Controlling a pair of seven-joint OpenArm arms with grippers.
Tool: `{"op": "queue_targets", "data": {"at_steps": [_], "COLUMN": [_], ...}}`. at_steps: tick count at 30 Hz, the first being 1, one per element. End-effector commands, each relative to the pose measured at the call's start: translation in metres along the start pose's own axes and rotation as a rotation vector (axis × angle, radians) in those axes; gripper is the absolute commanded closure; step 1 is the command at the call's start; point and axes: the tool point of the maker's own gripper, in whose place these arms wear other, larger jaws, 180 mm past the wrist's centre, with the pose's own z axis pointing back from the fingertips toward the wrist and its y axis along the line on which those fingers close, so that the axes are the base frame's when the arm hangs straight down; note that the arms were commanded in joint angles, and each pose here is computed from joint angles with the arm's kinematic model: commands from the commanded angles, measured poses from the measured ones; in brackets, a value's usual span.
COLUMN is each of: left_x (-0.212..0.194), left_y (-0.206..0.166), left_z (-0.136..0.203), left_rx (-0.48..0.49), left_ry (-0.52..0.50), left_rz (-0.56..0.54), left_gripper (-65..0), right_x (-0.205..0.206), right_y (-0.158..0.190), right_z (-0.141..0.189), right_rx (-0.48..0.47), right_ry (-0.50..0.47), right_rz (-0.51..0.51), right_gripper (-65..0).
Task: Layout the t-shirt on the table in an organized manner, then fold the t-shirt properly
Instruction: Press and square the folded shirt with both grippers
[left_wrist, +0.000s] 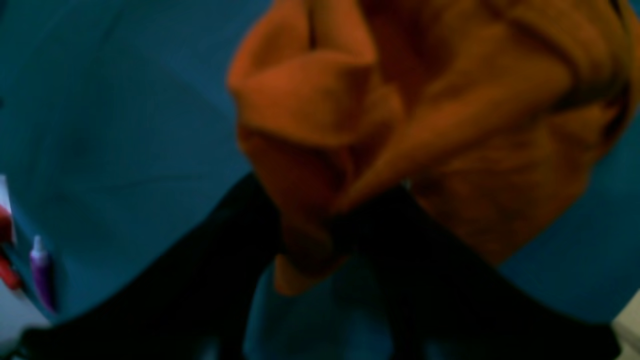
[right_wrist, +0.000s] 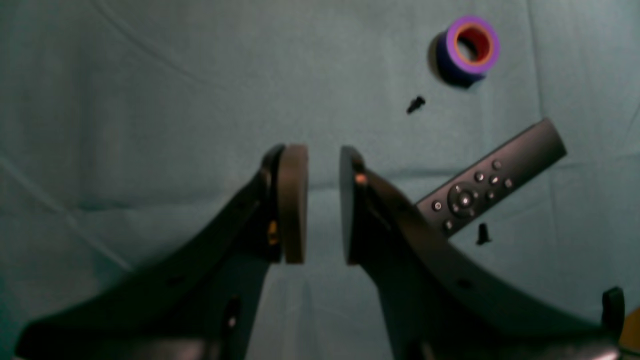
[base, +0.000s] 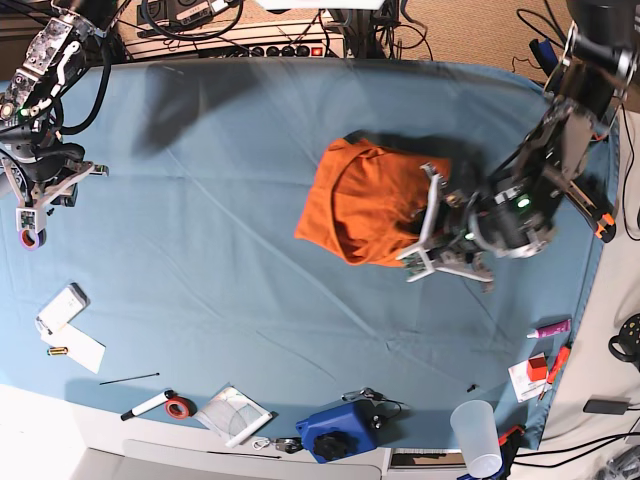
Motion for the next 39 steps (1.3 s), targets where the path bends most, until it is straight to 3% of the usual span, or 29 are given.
{"op": "queue_targets", "data": {"at_steps": [1,7,13,17,21,24,29,31,35,39], "left_x": [0.011,0.026,0.085,0.123,0.142,0.157,0.159,0.155,0.156,0.162], "left_y": [0.007,0.017,0.011,0.008,0.007,0.028,0.072,0.076,0.073,0.070], "left_z": [0.000,-0.034,-0.064,-0.075,-0.074,-0.065,-0.030,-0.023,-0.023,-0.020], "left_rx": [0.018,0.131,0.181,0.225,0.262,0.417,0.731,0.760,0.755,0.787], "left_ry": [-0.004,0.155,0.136,0.106,0.084,0.047,0.060,0.097,0.081,0.072], "left_rz": [-0.059,-0.406,-0.531,-0.546,-0.569,-0.500,-0.278,-0.263,-0.226,-0.195], "left_gripper": [0.0,0.0,0.0,0.0,-21.8,-23.3,-22.9,-19.7,-9.9,-4.6], "right_x": [0.015,0.015,0.009,0.003,0.001,0.001,0.005,0.010,0.019,0.033], "right_y": [-0.006,-0.006,0.007,0.020,0.025,0.025,0.031,0.040,0.059,0.086], "right_z": [0.005,0.005,0.001,-0.001,-0.002,-0.002,-0.002,0.000,0.004,0.016], "right_rx": [-0.016,-0.016,0.012,0.038,0.050,0.049,0.083,0.138,0.242,0.399], "right_ry": [-0.048,-0.050,-0.051,-0.054,-0.052,-0.054,-0.071,-0.096,-0.146,-0.233], "right_rz": [0.012,0.011,-0.026,-0.061,-0.075,-0.074,-0.063,-0.065,-0.050,-0.003], "right_gripper": [-11.7,-11.8,-11.7,-11.8,-11.8,-11.7,-11.8,-11.8,-11.8,-11.8]}}
